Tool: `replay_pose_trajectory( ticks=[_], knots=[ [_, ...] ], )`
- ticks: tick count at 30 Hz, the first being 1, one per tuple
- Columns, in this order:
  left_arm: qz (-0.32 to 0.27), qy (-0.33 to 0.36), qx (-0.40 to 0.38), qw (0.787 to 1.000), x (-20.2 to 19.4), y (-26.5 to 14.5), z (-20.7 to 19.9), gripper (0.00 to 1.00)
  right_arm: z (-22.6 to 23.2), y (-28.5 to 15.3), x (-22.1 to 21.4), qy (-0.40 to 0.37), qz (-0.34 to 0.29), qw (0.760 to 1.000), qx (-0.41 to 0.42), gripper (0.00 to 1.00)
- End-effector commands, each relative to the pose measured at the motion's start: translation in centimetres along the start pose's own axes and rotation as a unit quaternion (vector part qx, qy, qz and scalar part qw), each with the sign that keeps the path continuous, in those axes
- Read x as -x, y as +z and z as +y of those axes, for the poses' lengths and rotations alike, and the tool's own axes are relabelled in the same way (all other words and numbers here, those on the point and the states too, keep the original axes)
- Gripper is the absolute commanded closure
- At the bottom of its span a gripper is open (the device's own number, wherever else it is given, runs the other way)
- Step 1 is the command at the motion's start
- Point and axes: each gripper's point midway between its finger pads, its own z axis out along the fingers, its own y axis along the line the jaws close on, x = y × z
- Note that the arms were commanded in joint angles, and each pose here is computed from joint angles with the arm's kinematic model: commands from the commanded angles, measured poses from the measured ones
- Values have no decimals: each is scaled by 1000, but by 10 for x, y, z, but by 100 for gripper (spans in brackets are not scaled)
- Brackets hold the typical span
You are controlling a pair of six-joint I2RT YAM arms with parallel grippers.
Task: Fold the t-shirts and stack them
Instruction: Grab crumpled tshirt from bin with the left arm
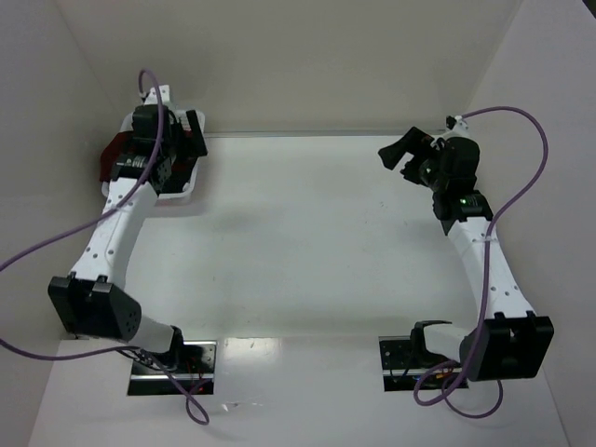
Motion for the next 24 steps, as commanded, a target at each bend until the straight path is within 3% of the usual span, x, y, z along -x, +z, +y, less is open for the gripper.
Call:
replay_pose_trajectory(
  ticks=[1,8,10,15,24],
  knots=[
    [-39,-54,79,995,38,21,45,0,21,18,12,-7,-2,999,38,0],
    [-10,-83,195,977,32,111,125,0,32,49,21,-14,7,999,50,0],
    [-19,-97,195,976,42,121,135,0,36,49,27,-15,3,999,52,0],
    [-3,-86,262,961,25,148,175,0,34,63,25,-13,14,998,53,0],
    [24,-78,233,969,5,168,188,0,54,81,1,-7,43,996,78,0]
  ],
)
